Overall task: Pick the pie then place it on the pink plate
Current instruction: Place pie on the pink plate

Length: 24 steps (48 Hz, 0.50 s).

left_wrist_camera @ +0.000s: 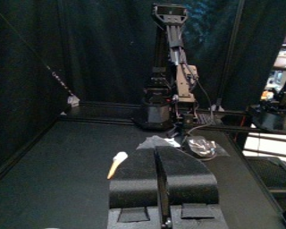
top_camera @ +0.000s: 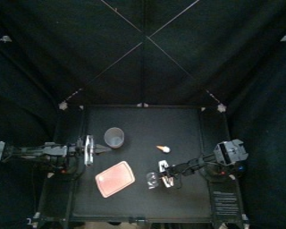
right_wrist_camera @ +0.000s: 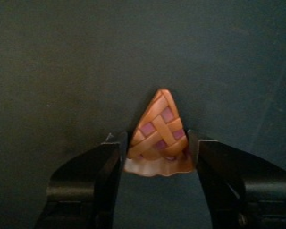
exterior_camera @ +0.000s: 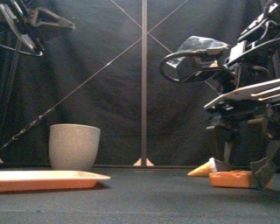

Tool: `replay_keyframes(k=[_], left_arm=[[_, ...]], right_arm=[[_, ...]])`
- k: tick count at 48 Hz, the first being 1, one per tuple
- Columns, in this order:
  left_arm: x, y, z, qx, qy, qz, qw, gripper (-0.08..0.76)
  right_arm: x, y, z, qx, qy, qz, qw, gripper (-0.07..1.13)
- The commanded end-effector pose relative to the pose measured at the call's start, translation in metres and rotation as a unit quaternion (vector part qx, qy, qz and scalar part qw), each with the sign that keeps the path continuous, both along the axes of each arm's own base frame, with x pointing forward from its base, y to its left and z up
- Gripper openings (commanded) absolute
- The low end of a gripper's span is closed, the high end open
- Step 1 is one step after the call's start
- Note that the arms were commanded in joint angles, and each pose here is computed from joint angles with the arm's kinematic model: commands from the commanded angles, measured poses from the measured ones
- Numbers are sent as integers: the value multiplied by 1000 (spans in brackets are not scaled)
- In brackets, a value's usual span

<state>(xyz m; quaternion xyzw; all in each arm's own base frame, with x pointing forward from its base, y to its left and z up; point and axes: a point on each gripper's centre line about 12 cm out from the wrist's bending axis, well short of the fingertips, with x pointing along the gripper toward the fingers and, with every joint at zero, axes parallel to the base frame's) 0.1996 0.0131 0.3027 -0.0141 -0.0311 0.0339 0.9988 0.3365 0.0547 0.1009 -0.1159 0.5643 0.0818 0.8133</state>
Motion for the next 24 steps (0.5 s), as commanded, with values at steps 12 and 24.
replay_keyframes(k=[12, 24], left_arm=[[1, 1, 8, 2, -17, 2, 1000, 1], [0, 5, 10, 0, -24, 12, 1000, 1]], right_arm=[[37, 7, 42, 17, -71, -8, 997, 665], [118, 21, 99, 32, -170, -4, 985, 665]])
